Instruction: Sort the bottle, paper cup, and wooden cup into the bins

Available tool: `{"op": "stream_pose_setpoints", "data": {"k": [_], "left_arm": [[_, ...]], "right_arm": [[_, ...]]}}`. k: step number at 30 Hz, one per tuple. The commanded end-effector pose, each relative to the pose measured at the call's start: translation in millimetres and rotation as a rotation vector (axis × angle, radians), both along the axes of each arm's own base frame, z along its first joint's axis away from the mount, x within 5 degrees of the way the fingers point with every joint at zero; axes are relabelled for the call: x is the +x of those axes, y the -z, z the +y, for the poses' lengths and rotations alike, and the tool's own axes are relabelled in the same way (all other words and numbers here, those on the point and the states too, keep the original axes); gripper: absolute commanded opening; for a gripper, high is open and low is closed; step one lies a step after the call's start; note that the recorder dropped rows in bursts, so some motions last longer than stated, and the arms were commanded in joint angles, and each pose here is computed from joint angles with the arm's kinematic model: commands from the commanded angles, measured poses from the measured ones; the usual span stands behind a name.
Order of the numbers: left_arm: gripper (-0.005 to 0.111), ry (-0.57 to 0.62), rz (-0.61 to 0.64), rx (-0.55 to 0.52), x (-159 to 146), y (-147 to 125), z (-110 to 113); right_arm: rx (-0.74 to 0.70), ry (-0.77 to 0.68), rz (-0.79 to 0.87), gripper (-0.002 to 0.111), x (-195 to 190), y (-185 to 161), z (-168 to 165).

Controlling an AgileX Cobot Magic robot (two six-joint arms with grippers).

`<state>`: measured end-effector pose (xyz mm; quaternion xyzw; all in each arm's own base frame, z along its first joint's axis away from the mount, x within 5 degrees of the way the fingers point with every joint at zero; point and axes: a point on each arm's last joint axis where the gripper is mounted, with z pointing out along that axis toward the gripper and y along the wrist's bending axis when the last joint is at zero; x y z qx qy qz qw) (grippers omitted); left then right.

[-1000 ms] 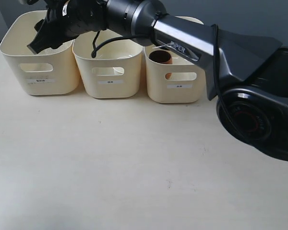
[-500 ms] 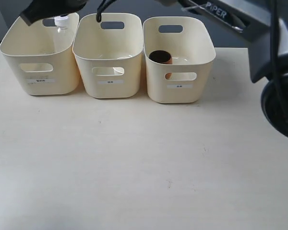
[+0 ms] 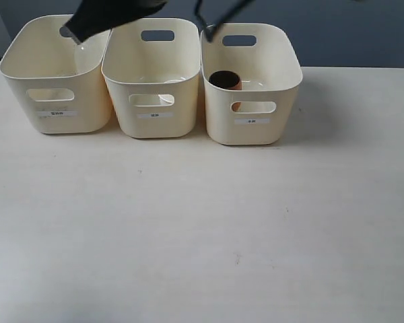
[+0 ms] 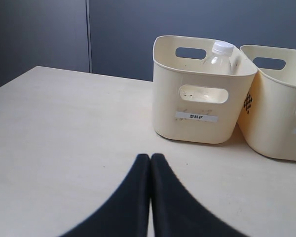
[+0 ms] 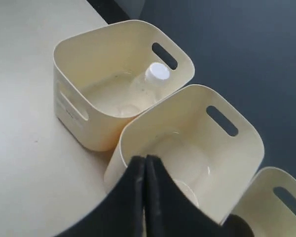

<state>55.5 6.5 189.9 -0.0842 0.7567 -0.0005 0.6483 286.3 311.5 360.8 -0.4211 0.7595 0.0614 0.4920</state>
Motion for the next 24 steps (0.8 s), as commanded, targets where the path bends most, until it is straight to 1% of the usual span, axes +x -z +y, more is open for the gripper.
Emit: {"op": "stream_pose_setpoints", "data": {"k": [1, 9, 14, 19, 24], "left_arm": [[0.0, 0.003, -0.016, 0.001, -0.3, -2.3, -0.2], [0.0, 0.003, -0.016, 0.001, -0.3, -2.3, -0.2], [0.0, 0.003, -0.016, 0.001, -0.3, -2.3, -0.2], [0.0, 0.003, -0.016, 0.001, -0.3, -2.3, -0.2], [0.0, 0.003, -0.016, 0.001, -0.3, -2.3, -0.2]], "right_arm": [[0.045, -0.003, -0.061, -0.001, -31.9, -9.7, -39.9], [0.092, 0.079, -0.125, -0.001, -92.5, -19.9, -131.8], [0.094, 0.157, -0.181, -0.001, -123.9, -17.3, -177.9], [0.061, 0.234, -0.197, -0.001, -147.5, -10.7, -214.7], [0.091, 0.336, -0.087, -0.001, -165.0, -8.2, -238.9]]}}
